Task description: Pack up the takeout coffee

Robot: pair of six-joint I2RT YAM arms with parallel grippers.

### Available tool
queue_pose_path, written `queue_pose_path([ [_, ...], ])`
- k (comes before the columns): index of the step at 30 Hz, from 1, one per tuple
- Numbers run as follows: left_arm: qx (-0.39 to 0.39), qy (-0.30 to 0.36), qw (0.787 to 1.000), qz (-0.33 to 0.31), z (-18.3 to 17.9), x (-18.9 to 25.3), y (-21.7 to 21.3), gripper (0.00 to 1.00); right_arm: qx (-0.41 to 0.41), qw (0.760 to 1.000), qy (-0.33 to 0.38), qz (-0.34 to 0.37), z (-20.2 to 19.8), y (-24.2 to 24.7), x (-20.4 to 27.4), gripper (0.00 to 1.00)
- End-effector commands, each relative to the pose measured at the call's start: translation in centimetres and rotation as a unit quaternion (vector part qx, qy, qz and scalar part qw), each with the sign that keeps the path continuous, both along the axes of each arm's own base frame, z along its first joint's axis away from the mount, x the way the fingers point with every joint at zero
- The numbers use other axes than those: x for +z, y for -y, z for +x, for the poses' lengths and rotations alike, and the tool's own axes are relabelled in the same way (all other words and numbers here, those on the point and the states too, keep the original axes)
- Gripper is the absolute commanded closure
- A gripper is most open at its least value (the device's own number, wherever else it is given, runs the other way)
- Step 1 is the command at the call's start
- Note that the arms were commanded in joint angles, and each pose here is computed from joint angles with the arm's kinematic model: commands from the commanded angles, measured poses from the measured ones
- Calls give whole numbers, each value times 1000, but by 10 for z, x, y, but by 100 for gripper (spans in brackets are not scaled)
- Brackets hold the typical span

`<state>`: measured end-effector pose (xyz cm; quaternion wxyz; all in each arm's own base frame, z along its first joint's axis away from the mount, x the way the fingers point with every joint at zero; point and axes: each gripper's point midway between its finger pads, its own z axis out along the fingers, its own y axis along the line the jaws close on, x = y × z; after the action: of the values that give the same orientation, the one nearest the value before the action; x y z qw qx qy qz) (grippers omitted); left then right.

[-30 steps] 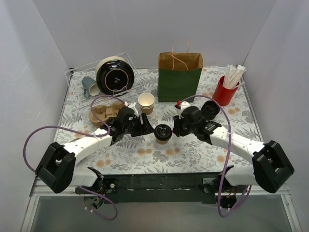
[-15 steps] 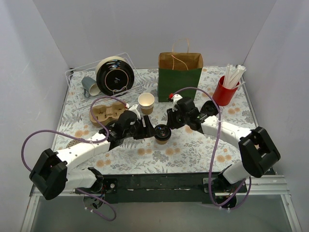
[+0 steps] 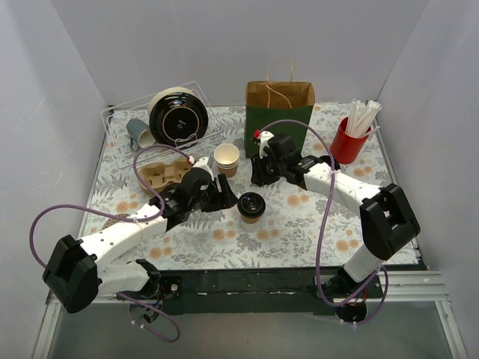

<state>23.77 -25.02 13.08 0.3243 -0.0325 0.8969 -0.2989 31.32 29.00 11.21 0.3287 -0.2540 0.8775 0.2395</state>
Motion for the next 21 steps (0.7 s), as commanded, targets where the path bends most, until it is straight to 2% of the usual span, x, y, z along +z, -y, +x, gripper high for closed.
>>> queue_pose_path([
  [1,3,44,999,20,13,27,-4,37,-29,999,21,-10,14,13,34,57],
  [4,-11,49,999,20,16,33,2,37,-18,1000,13,3,-1,16,45,57],
  [11,-15,39,999,28,20,26,6,38,35,997,9,65,-45,12,71,66],
  [14,-18,33,999,29,19,19,6,38,49,996,-5,69,-58,8,69,66],
  [21,-26,30,999,21,18,12,11,38,23,998,-27,43,-64,11,45,50],
])
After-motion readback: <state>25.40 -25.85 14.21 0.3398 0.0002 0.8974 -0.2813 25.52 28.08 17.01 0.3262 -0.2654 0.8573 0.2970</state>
